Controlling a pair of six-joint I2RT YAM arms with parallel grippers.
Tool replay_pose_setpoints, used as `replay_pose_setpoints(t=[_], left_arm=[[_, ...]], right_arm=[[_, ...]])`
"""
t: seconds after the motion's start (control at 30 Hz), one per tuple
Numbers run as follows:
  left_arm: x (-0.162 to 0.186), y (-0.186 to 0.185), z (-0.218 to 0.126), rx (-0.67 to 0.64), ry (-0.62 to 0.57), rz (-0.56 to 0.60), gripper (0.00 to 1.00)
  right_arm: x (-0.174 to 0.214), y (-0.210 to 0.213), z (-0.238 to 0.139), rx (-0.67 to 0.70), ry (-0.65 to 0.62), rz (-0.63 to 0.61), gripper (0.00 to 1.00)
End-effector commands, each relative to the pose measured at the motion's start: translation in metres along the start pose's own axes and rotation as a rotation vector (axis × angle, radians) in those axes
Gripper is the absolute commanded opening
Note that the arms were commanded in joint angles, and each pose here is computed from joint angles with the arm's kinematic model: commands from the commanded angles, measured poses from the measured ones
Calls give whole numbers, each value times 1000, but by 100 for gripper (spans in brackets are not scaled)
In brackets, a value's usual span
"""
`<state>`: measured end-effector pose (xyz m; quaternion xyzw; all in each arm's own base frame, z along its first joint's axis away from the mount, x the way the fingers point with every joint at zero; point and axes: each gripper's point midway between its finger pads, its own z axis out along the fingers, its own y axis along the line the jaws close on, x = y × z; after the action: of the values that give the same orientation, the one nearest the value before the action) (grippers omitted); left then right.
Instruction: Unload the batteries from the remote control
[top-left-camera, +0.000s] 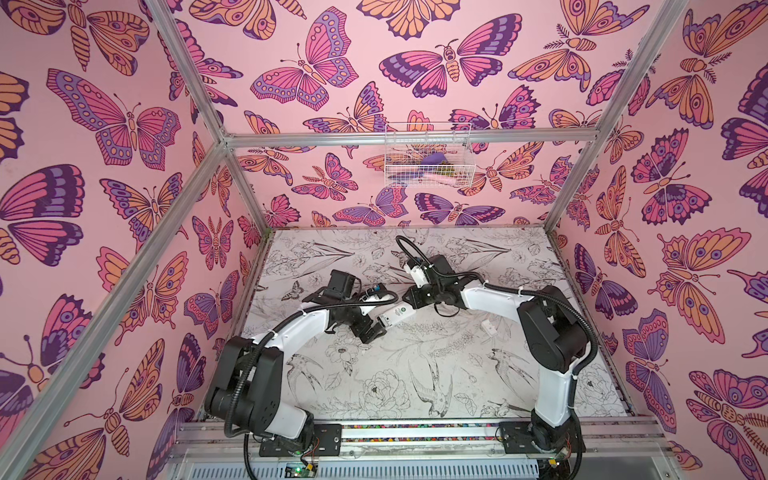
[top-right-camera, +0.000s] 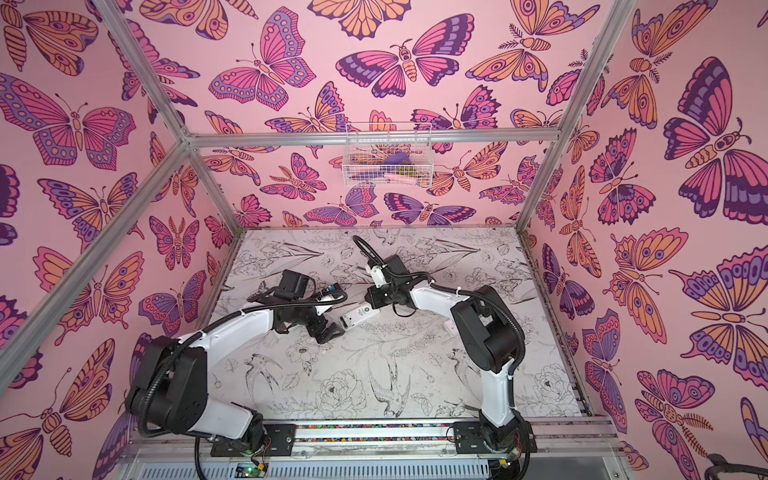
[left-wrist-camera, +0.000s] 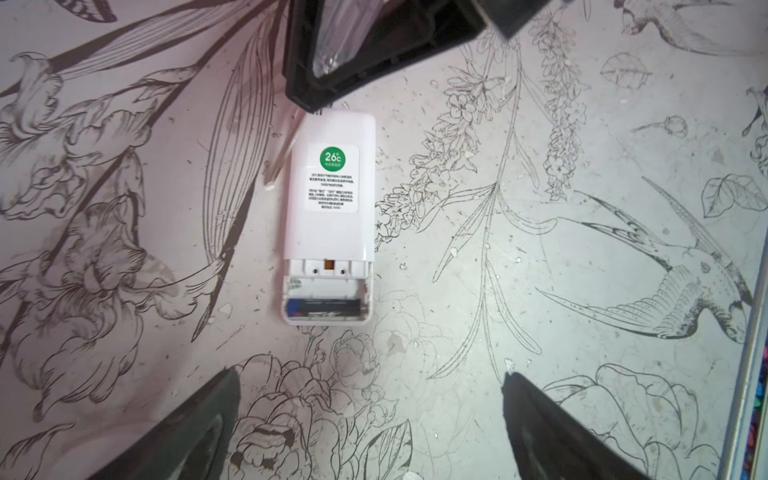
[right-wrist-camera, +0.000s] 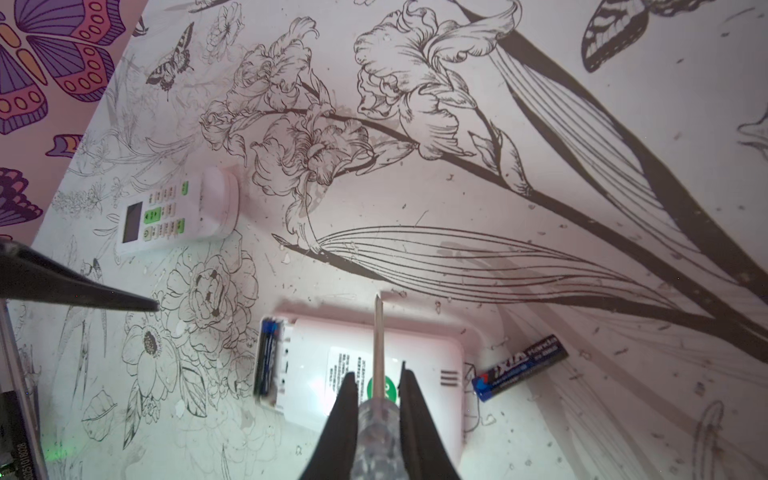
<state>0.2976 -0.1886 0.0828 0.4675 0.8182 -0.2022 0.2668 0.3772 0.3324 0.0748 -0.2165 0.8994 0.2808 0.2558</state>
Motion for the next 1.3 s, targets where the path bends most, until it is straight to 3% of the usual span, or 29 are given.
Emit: replay_pose_setpoints(t=[0.0, 0.1, 0.23, 0.37, 0.7, 1.27], left_arm=[[4, -1, 7, 1, -18, 166, 100], [12, -9, 14, 48, -23, 329, 100], [8, -3, 20, 90, -57, 436, 100], [-3, 10, 21, 129, -81, 452, 99], [-6, 40, 30, 213, -18, 560, 98], [6, 55, 56, 263, 34, 590, 96]], right_arm=[[4, -1, -18, 9, 8, 7, 0], [2, -1, -28, 1, -8, 18, 0], [-9, 5, -44, -40, -72, 64, 0], [-13, 12, -56, -79, -109, 129, 0], [8, 20, -65, -134, -50, 388, 0], [20, 19, -72, -169, -55, 507, 0]])
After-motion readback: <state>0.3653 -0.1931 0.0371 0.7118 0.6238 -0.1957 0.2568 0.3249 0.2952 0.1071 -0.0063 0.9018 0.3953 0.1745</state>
